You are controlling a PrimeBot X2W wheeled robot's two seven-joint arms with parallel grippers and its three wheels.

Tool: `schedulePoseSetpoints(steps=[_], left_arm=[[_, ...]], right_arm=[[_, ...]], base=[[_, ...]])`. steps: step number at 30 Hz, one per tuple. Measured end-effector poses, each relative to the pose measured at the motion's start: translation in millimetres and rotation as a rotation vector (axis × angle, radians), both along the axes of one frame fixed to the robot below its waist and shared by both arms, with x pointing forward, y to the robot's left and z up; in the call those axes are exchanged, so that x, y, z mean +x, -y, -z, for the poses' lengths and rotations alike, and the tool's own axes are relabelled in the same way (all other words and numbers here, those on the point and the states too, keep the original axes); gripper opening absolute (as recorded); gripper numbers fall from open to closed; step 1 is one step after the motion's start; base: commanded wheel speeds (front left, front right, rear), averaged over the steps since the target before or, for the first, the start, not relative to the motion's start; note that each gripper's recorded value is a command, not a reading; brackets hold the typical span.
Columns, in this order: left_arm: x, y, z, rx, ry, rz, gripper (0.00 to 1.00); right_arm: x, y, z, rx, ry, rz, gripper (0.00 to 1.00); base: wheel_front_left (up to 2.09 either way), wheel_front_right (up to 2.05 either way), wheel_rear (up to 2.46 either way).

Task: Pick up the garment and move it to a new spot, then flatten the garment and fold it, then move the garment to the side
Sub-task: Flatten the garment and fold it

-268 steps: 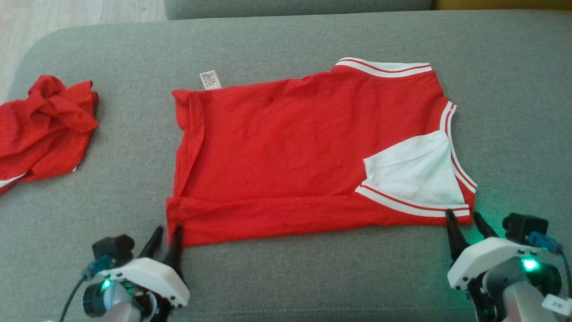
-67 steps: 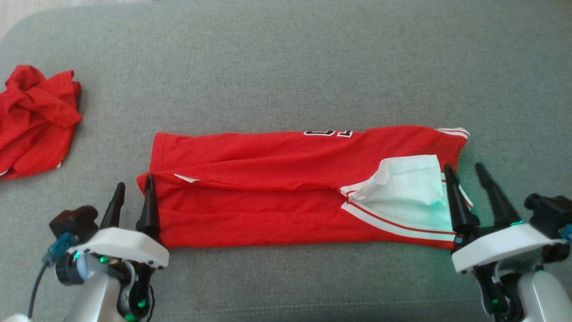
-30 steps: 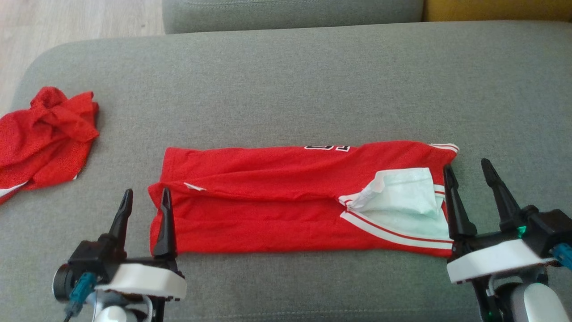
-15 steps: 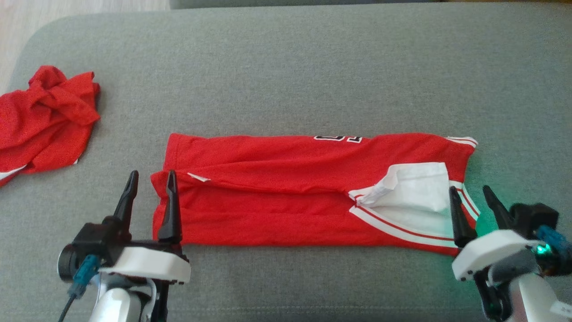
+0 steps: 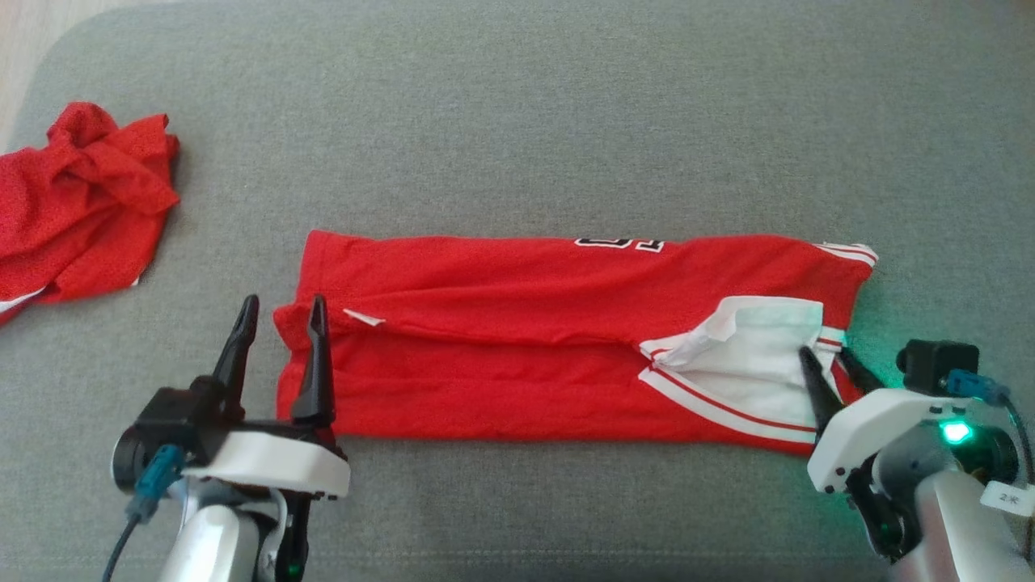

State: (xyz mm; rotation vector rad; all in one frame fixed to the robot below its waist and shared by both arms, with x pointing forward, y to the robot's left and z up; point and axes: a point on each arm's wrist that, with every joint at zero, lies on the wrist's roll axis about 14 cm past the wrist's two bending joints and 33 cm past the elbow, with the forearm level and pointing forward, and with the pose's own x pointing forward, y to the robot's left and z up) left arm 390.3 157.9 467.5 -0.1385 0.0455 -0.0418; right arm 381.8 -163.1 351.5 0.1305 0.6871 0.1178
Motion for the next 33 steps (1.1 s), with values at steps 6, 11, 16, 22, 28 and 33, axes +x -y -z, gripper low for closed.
schedulePoseSetpoints(steps=[6,11,16,22,28,33], left_arm=[[2,3,-3,-0.011,0.011,0.008,1.0],[3,9,-7,-0.013,0.023,0.026,1.0],[3,12,-10,-0.013,0.033,0.039,1.0],[1,13,-14,-0.018,0.046,0.041,1.0],[-1,14,-17,-0.019,0.054,0.038,1.0],[-5,16,-20,-0.018,0.062,0.045,1.0]], right_arm=[[-1,3,-3,0.015,-0.013,0.014,0.0],[0,18,-8,0.01,-0.003,0.052,0.0],[-1,63,-15,-0.041,0.01,0.138,0.0],[-1,86,-28,-0.058,0.046,0.184,0.0],[16,64,-74,-0.069,0.193,0.094,0.0],[28,9,-130,-0.053,0.337,-0.069,0.0]], base=[[0.0,0.0,0.0],[0.0,0.0,0.0],[0.0,0.0,0.0],[0.0,0.0,0.0],[0.0,0.0,0.0],[0.0,0.0,0.0]])
